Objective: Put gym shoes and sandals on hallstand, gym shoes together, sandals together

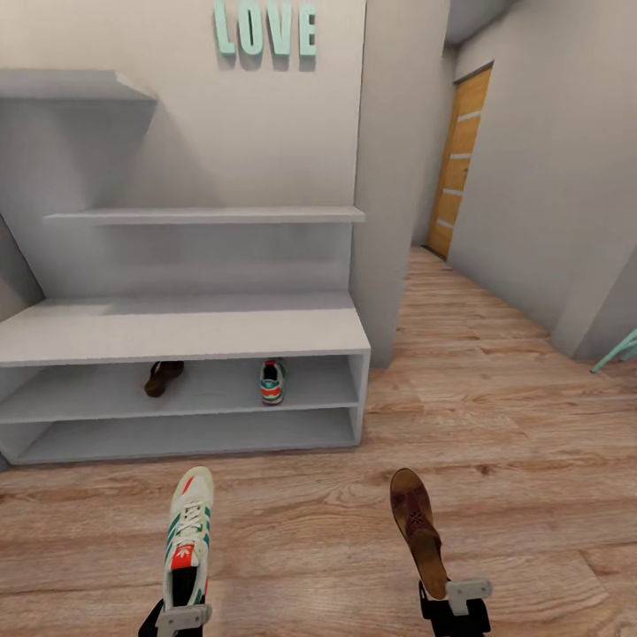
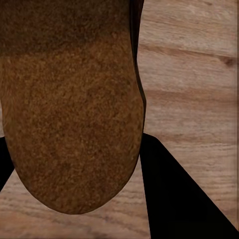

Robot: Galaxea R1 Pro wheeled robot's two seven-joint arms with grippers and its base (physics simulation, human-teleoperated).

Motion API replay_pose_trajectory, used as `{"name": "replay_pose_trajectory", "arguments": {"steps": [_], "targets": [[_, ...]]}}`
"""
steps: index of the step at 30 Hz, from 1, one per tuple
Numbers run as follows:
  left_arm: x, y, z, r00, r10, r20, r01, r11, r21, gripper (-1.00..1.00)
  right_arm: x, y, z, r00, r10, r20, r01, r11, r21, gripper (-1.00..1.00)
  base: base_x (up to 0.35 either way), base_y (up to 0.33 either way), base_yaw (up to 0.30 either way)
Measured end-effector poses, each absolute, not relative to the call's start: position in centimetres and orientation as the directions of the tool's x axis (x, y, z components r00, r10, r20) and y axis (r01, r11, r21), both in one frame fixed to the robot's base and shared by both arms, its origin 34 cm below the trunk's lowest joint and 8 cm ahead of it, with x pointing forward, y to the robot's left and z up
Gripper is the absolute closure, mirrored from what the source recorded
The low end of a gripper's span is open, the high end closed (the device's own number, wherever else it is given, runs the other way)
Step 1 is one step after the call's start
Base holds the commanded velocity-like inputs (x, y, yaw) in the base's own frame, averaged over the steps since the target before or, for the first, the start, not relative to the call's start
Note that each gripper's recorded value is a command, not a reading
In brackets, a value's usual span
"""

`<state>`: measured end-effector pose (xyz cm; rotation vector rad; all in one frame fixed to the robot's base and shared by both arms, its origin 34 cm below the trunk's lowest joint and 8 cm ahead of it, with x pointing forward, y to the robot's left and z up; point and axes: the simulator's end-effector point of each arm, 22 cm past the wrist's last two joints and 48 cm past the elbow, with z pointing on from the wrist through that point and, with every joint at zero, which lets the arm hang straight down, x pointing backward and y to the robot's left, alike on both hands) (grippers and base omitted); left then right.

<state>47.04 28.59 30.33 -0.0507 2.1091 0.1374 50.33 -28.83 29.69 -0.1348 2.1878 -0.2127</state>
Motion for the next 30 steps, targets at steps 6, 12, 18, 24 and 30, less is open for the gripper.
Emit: {"name": "replay_pose_trajectory", "arguments": {"steps": [6,12,18,24,30], "targets": [[47.0,28.2,30.3,-0.519,0.026,-0.855,-0.078,0.994,0.078,1.0,50.4,-28.5,29.7,-0.584,-0.171,-0.794,-0.018,0.98,-0.198,1.0,0.0,0.0,-0.01],[49.1,27.5,29.9,-0.57,0.019,-0.822,-0.068,0.995,0.071,1.0,50.2,-34.0,30.1,-0.594,-0.138,-0.793,0.081,0.97,-0.23,1.0,0.0,0.0,-0.003],[58.3,27.0,32.3,-0.657,0.023,-0.754,-0.054,0.996,0.077,1.0,48.1,-47.5,32.3,-0.57,0.033,-0.821,0.407,0.88,-0.247,1.0,0.0,0.0,0.0],[65.0,26.9,36.0,-0.719,0.019,-0.695,-0.052,0.995,0.081,1.0,47.6,-50.9,33.3,-0.564,0.024,-0.825,0.439,0.855,-0.275,1.0,0.0,0.0,0.0],[69.2,27.3,39.3,-0.742,0.017,-0.67,-0.057,0.994,0.088,1.0,47.7,-50.6,33.2,-0.565,0.024,-0.825,0.435,0.858,-0.273,1.0,0.0,0.0,0.0]]}}
